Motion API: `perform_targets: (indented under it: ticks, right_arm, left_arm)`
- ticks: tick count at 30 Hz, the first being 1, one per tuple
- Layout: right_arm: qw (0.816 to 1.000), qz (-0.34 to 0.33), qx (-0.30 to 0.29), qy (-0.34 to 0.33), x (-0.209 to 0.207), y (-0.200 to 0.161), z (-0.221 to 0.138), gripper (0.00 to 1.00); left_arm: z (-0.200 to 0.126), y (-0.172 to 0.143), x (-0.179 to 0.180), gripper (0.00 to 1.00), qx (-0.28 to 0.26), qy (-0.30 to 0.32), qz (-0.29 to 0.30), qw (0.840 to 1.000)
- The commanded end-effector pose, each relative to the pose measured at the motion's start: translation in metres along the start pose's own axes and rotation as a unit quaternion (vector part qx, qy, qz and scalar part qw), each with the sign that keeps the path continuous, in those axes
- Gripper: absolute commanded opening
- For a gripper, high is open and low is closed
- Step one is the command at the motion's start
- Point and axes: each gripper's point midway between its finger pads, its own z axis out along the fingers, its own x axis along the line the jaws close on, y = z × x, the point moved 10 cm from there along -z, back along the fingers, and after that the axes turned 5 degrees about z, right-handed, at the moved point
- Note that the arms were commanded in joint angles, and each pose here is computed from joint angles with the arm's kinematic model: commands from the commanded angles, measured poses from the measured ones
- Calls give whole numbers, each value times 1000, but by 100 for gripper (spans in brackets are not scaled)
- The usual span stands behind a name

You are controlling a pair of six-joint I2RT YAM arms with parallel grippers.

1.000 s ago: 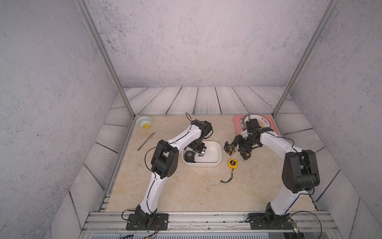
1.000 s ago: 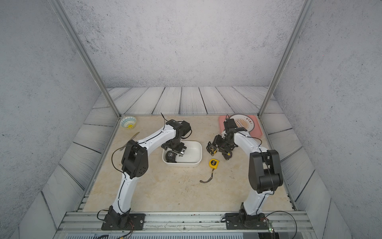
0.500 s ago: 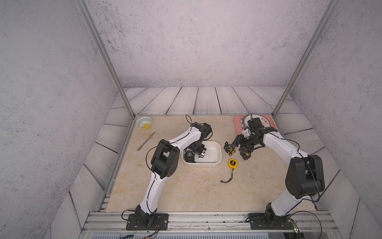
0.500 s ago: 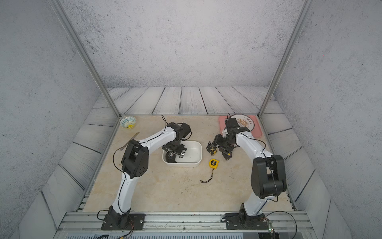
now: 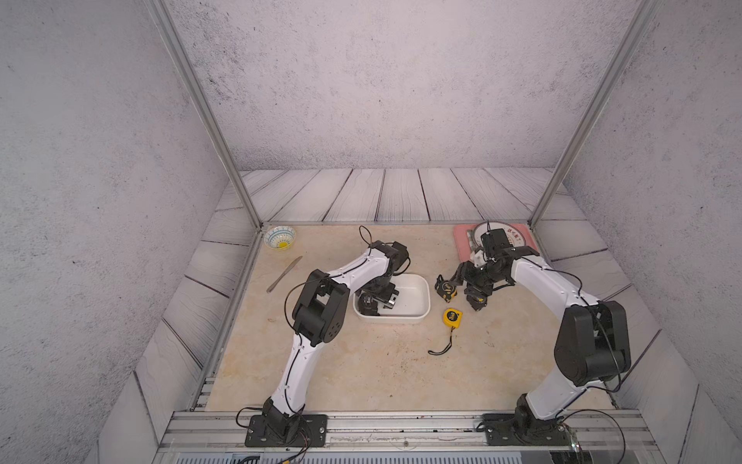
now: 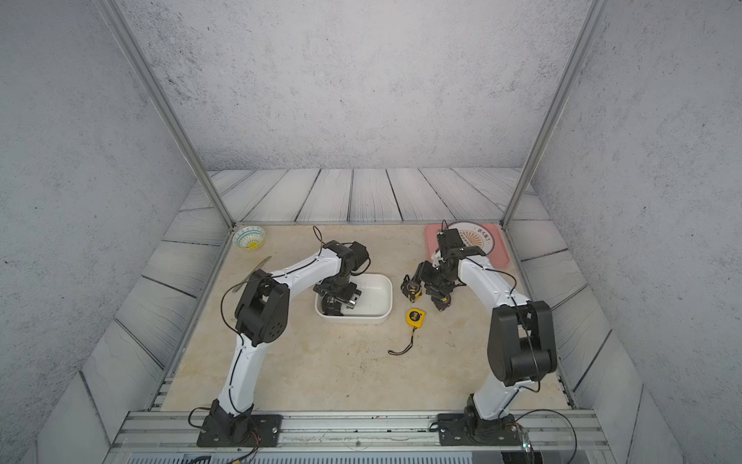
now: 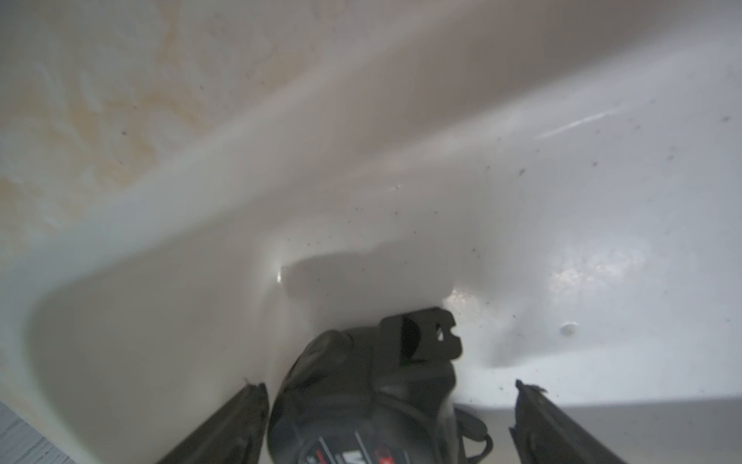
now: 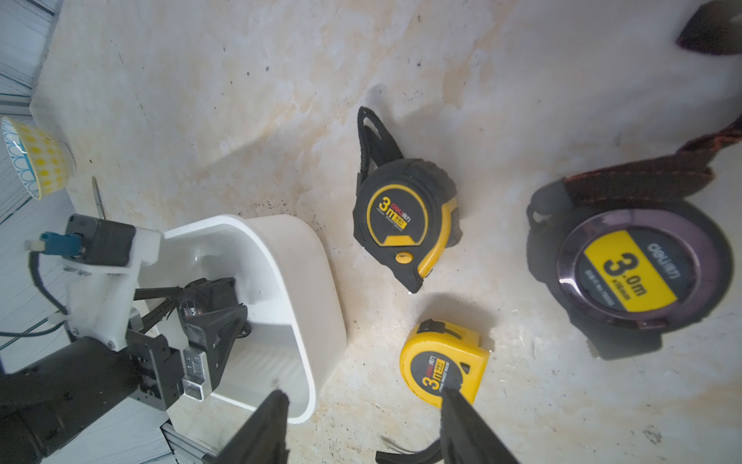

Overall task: Take the tape measure out of the storage box
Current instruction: Pick up the tape measure from the storage box.

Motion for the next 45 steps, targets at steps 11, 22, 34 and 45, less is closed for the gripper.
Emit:
perform_targets:
  ticks: [11,22,34,45]
  right_arm:
    - [1000,-6,-19,18,8,-3,-18,63]
    - [1000,-3,-22,19,8,-2,-17,63]
    - [1000,-2,-24,18,9,0,-17,62]
    - [1000,-1,-23,18,9,1,-15,62]
  left_arm:
    - [-3,3,2,75,0,-7,1,1000]
    - [-2,0,5,84,16,13,0,1000]
    - [8,-4,2,84,30,1,-4,1000]
    - [15,-6,-1,36,35,-12,-8,999]
